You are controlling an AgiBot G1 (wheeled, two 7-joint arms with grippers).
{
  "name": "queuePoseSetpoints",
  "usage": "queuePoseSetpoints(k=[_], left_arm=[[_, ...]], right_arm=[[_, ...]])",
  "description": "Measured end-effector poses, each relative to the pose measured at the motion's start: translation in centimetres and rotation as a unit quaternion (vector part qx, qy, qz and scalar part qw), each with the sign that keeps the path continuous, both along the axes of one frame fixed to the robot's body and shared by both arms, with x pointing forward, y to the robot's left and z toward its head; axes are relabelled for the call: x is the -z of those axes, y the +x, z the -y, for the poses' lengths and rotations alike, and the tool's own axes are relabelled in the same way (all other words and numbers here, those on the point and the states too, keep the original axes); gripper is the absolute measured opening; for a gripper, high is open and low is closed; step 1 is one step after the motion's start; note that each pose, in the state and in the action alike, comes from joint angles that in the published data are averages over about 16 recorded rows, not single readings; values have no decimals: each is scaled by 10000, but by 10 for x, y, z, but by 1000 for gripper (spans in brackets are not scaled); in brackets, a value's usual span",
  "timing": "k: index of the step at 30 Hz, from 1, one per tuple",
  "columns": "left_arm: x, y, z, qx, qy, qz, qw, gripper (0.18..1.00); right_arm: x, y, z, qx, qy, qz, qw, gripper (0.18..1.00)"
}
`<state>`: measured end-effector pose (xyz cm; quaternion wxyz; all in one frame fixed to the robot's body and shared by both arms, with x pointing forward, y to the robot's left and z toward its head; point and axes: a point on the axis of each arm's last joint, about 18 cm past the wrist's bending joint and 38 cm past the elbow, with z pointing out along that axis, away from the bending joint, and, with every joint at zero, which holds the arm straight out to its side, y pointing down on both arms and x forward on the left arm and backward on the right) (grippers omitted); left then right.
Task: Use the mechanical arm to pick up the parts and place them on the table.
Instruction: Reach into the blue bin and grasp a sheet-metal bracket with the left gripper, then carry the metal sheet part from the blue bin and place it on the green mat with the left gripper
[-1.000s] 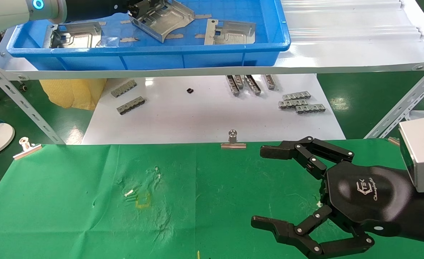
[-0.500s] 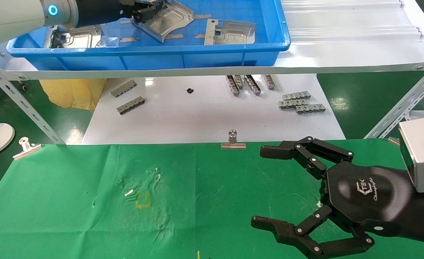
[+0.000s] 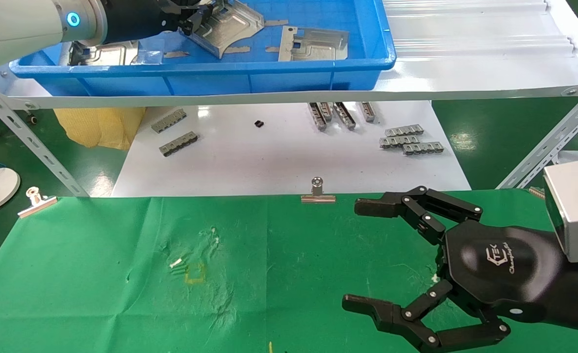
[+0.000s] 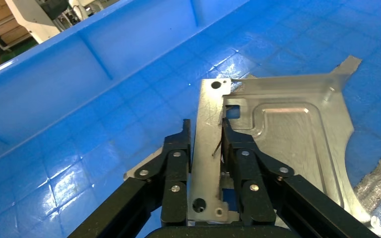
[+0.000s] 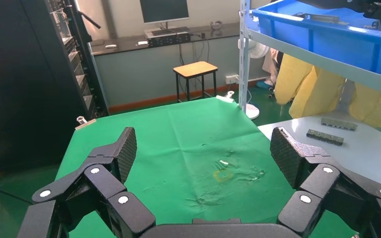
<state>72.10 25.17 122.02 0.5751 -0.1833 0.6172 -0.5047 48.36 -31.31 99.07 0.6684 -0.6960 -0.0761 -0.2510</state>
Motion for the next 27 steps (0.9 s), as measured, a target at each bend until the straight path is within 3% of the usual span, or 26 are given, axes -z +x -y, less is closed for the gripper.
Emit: queuePoseSetpoints(k=[11, 18, 27], left_arm=[[-13, -7, 2, 133, -121, 156, 9997, 276], [-29, -18, 7, 369, -127, 440, 9983, 270], [-29, -36, 10, 924, 290, 734, 9926, 270]], right_arm=[[0, 0, 0, 0, 0, 0, 10000, 1000], [0, 0, 0, 0, 0, 0, 10000, 1000], [0, 0, 0, 0, 0, 0, 10000, 1000]])
